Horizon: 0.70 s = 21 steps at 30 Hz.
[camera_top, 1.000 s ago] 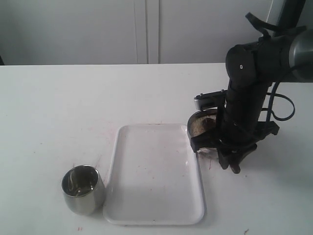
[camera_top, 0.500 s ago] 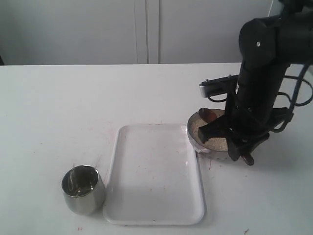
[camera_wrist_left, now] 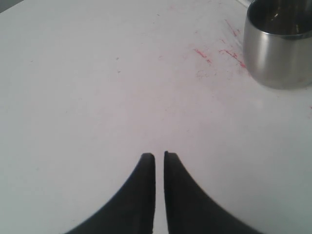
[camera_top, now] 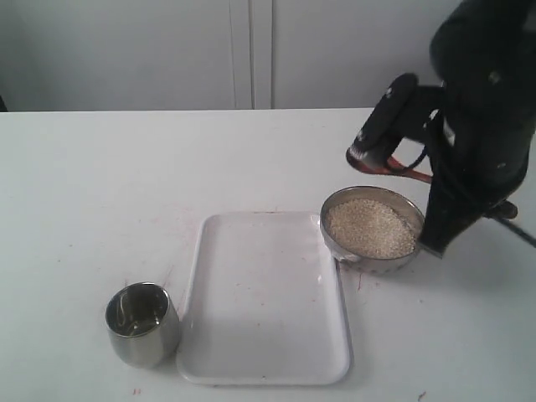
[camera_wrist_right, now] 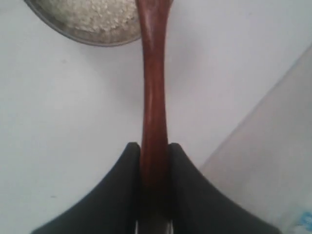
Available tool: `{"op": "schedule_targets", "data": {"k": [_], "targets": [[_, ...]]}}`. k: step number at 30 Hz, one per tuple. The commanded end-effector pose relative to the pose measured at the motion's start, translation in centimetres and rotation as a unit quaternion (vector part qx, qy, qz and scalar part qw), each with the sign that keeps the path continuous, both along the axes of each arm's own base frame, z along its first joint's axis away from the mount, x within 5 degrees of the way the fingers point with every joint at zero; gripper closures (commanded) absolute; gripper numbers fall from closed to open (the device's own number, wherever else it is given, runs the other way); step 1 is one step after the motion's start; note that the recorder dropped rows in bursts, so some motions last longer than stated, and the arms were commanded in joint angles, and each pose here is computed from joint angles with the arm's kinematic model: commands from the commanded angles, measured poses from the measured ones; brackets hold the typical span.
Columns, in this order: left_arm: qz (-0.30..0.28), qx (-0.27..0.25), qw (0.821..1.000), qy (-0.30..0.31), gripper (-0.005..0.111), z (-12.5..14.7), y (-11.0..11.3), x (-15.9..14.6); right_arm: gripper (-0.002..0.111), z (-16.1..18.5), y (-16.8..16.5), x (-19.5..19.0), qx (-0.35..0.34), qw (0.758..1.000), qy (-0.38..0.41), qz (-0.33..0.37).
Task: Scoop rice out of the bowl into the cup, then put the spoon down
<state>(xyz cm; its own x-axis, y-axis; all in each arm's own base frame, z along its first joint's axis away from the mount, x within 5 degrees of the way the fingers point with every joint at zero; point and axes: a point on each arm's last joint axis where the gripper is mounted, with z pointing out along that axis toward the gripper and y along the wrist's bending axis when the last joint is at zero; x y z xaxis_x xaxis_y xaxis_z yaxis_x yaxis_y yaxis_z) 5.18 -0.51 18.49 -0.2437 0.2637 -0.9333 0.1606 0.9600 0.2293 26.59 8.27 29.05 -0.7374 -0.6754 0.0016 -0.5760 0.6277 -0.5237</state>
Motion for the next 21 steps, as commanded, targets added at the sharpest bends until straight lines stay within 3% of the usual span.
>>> {"op": "schedule_targets", "data": {"k": [1,12,21], "targets": [[-0.002,-0.003,1.0,0.029,0.092,-0.7,0.0,-0.1,0.108,-1.5,0.1,0.3,-0.136,0.989,-0.024,0.056],[-0.002,-0.003,1.0,0.029,0.092,-0.7,0.0,-0.1,0.108,-7.0,0.9,3.2,-0.234,0.968,0.034,0.089],[-0.002,-0.003,1.0,0.029,0.092,-0.7,0.0,-0.1,0.108,-9.0,0.9,4.4,-0.278,0.955,0.036,0.099]]}}
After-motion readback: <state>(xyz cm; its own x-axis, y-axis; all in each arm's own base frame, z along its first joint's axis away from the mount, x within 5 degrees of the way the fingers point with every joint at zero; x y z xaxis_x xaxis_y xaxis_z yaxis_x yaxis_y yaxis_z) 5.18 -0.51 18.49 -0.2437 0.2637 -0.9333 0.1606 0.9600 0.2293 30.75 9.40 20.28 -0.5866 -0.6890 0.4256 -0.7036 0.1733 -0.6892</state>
